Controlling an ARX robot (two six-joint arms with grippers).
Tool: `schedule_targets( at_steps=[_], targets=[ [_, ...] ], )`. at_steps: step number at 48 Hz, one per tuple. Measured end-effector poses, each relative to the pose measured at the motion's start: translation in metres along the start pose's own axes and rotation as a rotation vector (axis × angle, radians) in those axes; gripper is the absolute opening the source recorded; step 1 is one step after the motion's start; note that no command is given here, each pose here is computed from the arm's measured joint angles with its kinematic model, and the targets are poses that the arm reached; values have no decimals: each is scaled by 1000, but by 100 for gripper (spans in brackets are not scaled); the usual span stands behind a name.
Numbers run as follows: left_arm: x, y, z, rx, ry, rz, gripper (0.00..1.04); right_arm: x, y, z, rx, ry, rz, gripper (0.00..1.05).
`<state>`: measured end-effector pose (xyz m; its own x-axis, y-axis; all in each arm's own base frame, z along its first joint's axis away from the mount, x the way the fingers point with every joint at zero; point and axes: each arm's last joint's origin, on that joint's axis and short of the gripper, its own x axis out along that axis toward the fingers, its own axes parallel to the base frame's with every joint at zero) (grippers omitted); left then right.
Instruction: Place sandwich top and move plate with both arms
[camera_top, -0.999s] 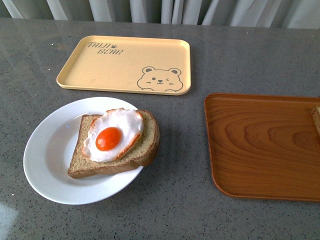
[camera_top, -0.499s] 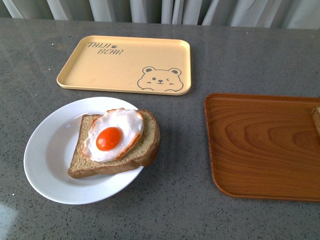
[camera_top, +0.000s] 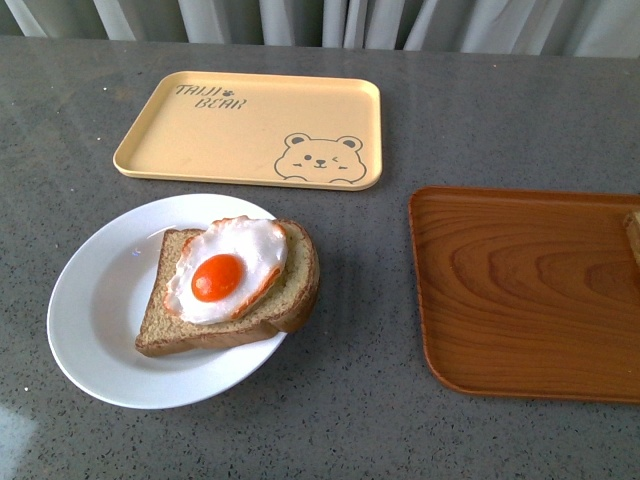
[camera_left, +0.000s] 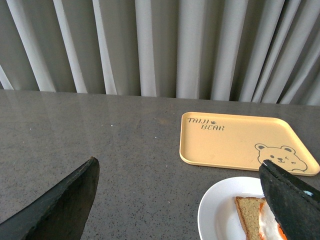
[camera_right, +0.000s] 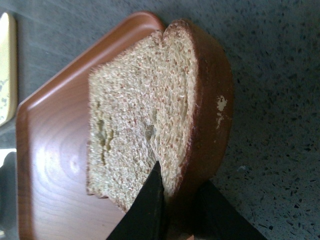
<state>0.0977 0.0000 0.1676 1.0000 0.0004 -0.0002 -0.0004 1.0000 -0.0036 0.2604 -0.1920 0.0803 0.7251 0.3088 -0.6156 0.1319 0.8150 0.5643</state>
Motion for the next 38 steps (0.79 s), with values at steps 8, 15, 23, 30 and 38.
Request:
schedule_targets(
  at_steps=[8,15,23,30,38],
  targets=[
    [0,0,0,0,0,0,96,-20,15,15,-6,-47,49,3],
    [0,0,0,0,0,0,96,-36,37,22,-20,-69,116,3],
    [0,0,0,0,0,0,96,-41,110,2,-95,-25,274,3],
    [0,0,0,0,0,0,96,-24,179,-30,-191,7,391,3],
    [0,0,0,0,0,0,96,12,236,-66,-193,34,455,3]
  ],
)
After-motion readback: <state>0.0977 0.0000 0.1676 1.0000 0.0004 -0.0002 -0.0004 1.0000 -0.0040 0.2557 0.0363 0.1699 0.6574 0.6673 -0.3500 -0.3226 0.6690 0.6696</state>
